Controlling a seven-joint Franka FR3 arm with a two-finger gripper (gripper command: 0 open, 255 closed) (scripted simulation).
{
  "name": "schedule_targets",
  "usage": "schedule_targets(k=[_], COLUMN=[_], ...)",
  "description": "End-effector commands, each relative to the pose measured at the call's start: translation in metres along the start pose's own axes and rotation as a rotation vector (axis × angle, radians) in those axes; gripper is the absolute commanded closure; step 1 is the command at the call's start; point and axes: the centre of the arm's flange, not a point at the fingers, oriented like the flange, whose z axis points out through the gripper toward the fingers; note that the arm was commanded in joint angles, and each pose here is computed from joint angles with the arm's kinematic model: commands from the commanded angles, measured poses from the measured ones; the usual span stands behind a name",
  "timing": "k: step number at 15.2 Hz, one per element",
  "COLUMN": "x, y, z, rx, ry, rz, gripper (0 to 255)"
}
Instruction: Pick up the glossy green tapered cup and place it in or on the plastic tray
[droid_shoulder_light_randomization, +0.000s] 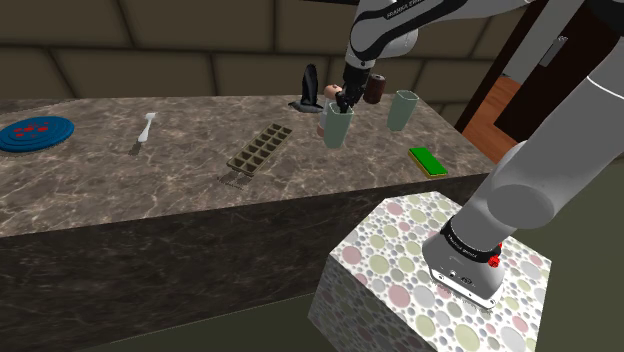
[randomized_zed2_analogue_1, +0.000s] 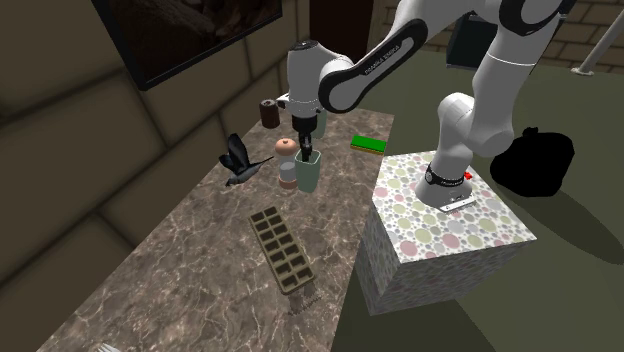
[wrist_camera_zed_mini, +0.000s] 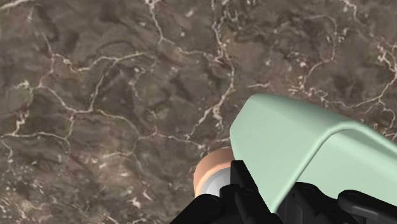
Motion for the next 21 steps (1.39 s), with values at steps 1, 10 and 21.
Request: schedule_targets(k=[1, 10, 21], x=[0.0, 0.001, 0.002], y=[0.0, -0.001, -0.003], z=[0.0, -0.026, -0.084], rx=[0.0, 0.0, 0.0], ry=[0.0, 0.0, 0.0], rz=[0.0, 0.0, 0.0], gripper=[255, 255, 255])
